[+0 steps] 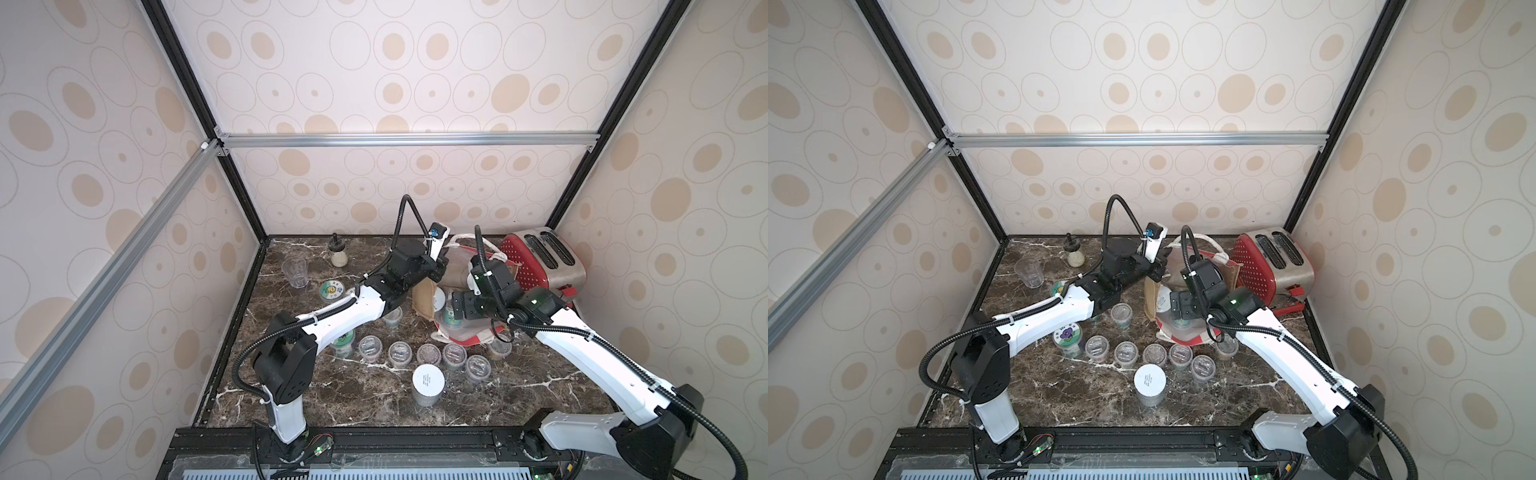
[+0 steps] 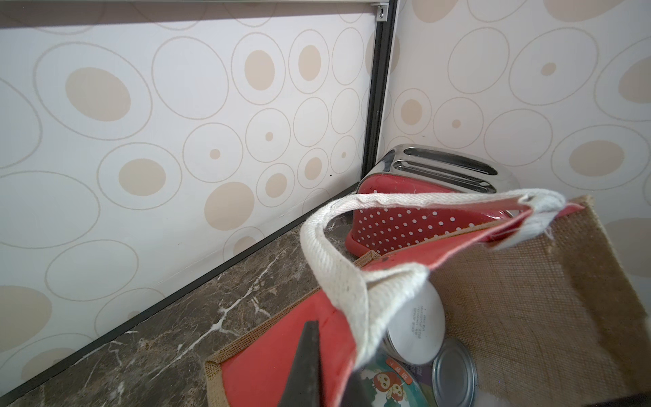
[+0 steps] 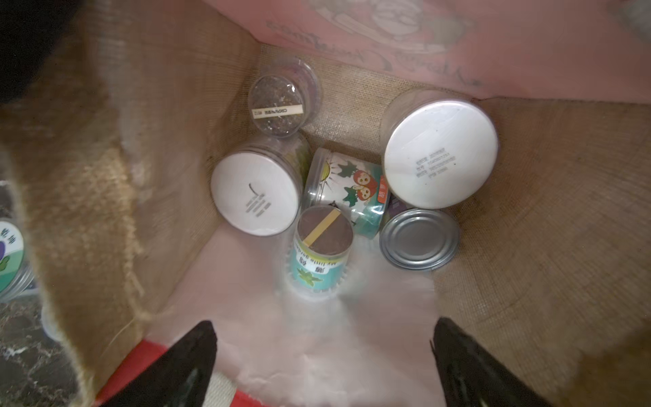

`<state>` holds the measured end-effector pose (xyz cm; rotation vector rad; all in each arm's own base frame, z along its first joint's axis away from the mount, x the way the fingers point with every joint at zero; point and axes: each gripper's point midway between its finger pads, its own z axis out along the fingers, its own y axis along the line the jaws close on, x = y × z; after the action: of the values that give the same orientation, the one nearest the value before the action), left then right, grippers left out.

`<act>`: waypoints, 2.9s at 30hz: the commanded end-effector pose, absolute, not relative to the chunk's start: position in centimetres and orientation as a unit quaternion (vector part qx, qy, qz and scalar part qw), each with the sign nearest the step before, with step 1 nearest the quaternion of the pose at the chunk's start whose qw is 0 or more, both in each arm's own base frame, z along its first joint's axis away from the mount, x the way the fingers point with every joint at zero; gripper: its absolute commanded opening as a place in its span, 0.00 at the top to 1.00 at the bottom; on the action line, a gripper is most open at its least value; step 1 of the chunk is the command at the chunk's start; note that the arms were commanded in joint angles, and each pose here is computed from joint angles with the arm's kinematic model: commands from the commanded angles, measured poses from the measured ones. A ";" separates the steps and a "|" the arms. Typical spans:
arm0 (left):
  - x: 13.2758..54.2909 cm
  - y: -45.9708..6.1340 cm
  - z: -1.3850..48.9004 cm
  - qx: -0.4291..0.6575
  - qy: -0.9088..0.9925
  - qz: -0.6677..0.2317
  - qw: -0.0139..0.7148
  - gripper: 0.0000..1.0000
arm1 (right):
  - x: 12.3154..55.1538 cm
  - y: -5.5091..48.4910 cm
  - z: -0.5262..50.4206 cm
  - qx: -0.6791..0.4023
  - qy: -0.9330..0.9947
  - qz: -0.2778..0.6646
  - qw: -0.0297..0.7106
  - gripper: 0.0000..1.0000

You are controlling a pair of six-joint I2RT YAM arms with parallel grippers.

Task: Take out the seed jars from the canvas bag
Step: Pick up the seed jar from the canvas bag.

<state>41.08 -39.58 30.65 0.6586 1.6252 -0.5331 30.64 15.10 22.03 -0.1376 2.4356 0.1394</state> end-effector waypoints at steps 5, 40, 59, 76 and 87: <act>39.0 -39.4 37.8 0.275 0.630 -0.261 0.678 1.00 | 33.3 18.4 18.5 -0.068 0.937 0.113 0.325 0.06; 39.6 -39.9 34.5 0.264 0.666 -0.256 0.649 1.00 | 43.0 8.5 15.5 0.159 0.905 -0.029 0.393 0.00; 39.7 -40.5 34.3 0.274 0.664 -0.257 0.646 1.00 | 48.3 10.5 13.0 0.080 0.909 -0.006 0.410 0.00; 40.3 -40.5 34.6 0.266 0.668 -0.252 0.647 1.00 | 50.0 11.2 15.0 0.037 0.894 0.028 0.445 0.23; 42.3 -39.1 34.6 0.210 0.693 -0.221 0.654 1.00 | 47.2 14.0 20.5 -0.005 0.870 0.132 0.475 0.34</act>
<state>41.74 -38.73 29.24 0.5750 1.6938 -0.4529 47.31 12.82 15.41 0.0304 2.2625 0.2076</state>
